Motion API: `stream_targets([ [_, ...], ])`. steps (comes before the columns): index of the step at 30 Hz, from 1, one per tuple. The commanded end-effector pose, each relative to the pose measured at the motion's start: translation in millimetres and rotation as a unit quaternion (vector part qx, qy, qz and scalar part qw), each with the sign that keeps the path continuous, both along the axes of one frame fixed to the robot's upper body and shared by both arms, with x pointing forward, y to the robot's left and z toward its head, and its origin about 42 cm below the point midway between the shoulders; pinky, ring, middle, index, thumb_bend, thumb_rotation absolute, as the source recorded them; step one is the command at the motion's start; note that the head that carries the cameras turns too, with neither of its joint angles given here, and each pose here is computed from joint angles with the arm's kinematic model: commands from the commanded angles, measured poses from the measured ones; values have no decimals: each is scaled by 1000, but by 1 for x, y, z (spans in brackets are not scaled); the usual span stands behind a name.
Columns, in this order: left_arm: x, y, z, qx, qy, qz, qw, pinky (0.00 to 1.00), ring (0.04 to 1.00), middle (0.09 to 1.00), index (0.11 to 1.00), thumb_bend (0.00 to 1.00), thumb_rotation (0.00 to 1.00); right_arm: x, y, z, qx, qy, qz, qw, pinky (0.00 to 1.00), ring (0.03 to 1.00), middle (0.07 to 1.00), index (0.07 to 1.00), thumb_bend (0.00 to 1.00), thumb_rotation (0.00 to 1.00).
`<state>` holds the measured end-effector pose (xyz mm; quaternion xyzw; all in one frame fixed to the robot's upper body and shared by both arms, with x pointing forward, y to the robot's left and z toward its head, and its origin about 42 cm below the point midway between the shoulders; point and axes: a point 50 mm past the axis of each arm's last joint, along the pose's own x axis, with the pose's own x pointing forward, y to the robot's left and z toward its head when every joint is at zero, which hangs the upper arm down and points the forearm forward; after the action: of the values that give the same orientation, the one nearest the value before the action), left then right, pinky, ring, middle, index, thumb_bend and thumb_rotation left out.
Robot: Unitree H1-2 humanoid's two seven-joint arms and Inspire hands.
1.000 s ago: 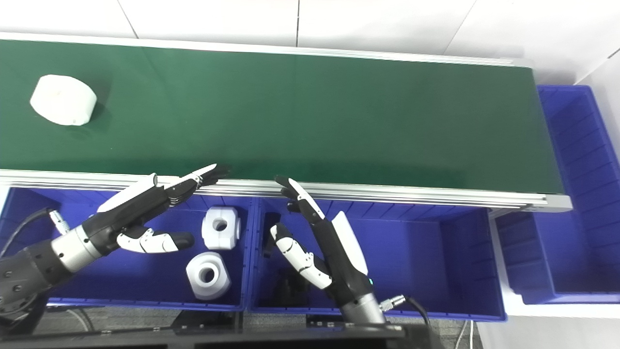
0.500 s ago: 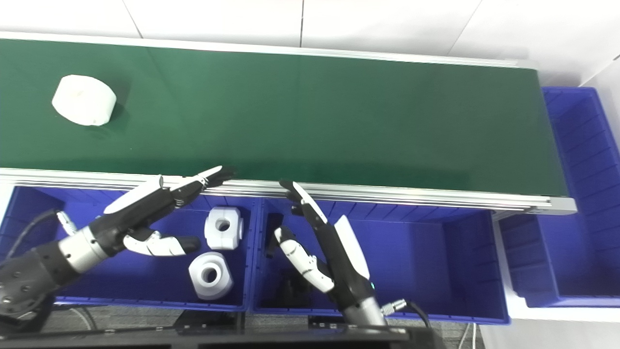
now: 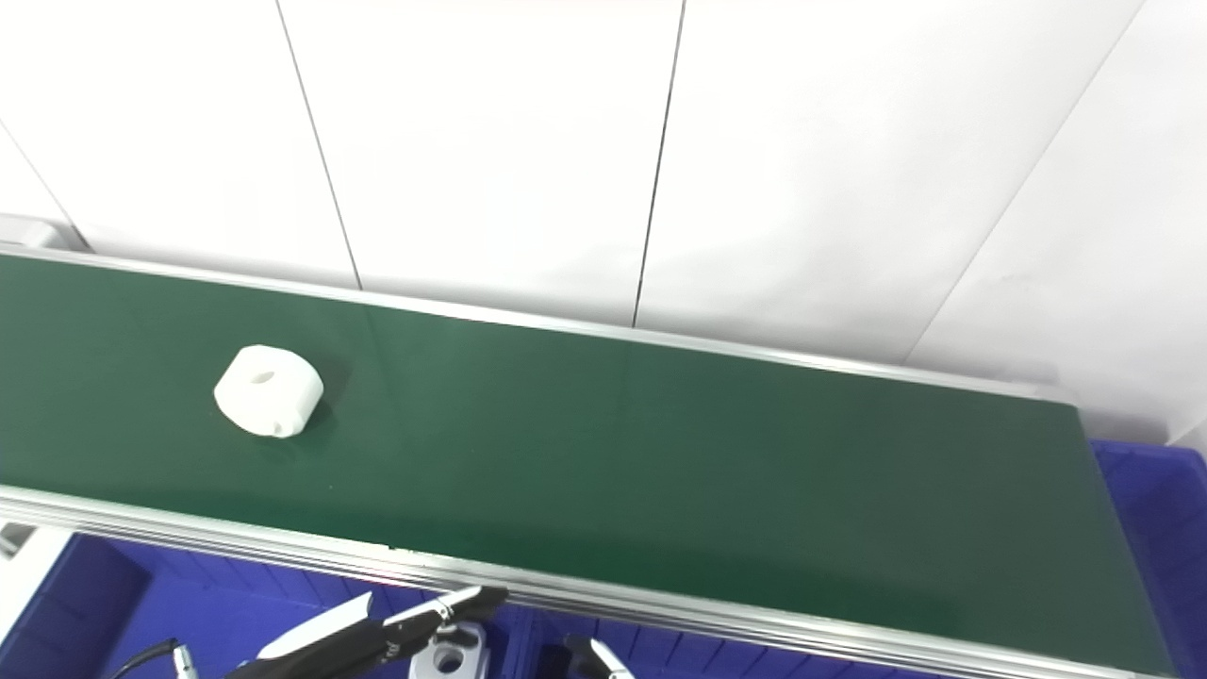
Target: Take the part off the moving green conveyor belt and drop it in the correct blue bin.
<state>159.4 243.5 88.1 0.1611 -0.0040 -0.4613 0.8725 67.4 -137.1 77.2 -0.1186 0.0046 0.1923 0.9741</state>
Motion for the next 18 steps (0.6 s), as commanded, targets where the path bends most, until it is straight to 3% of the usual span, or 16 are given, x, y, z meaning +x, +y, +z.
stream_targets([
  [1,6,-1,11,-10,-26,-4,1000,861,965,996,970,412,487,2,2,11,17,-26,0,1000,726,845,896,857,268,598],
  [5,7,-2,14,-13,-27,-3,1000,879,973,1000,980,406,480,2,0,10,18,-28,0,999,734,850,897,858,278,589],
  [6,15,-4,0,-12,-27,1,1000,879,974,1000,980,406,479,1,-1,10,18,-26,1,999,734,851,897,858,278,589],
  [8,25,-7,-19,-13,-26,3,1000,964,994,1000,995,364,632,1,-2,10,19,-24,1,1000,745,858,902,866,281,590],
  [10,28,-8,-25,-15,-29,2,999,954,993,1000,999,327,709,0,-3,10,19,-23,1,1000,750,860,903,869,283,594],
  [13,31,-8,-24,-20,-39,3,999,871,964,999,976,328,708,0,-3,9,21,-22,1,1000,753,862,905,871,284,596],
  [18,43,-3,-5,-11,-90,12,996,864,962,991,965,402,696,0,-2,9,19,-21,0,1000,751,860,904,870,282,598],
])
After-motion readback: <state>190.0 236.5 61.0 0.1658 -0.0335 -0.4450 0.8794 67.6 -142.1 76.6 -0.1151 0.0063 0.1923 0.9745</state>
